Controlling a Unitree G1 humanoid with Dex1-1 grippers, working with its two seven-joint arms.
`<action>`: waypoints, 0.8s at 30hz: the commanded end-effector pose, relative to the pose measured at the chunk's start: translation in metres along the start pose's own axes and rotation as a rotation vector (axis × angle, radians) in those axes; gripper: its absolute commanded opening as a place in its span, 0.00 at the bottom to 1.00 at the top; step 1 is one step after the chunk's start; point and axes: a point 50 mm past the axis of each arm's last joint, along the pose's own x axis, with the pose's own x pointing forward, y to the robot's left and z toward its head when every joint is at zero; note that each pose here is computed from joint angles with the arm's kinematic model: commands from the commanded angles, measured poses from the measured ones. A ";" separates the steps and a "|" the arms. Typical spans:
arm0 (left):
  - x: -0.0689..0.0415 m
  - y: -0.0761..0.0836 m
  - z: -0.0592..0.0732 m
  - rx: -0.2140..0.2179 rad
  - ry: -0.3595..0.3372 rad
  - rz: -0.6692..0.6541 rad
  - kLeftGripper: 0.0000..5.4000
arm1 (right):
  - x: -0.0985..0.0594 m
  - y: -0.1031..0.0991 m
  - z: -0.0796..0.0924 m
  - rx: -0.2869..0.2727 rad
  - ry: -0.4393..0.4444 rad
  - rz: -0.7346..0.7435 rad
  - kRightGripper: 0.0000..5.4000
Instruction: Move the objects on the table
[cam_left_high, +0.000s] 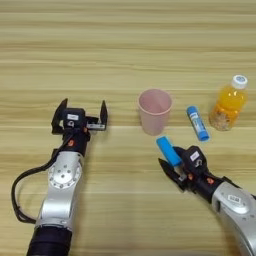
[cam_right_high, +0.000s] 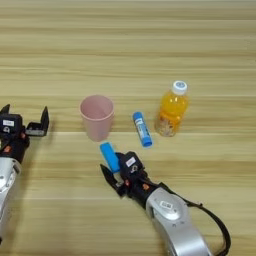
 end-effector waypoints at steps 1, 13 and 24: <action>0.000 0.000 0.001 0.007 -0.002 0.003 1.00 | -0.004 -0.002 -0.013 0.009 0.073 -0.020 0.38; 0.000 0.001 0.002 0.008 -0.002 0.004 1.00 | -0.004 -0.003 -0.012 -0.003 0.066 -0.031 0.26; -0.001 0.000 0.002 0.008 -0.002 0.004 1.00 | -0.014 -0.011 0.002 -0.009 0.007 -0.077 0.26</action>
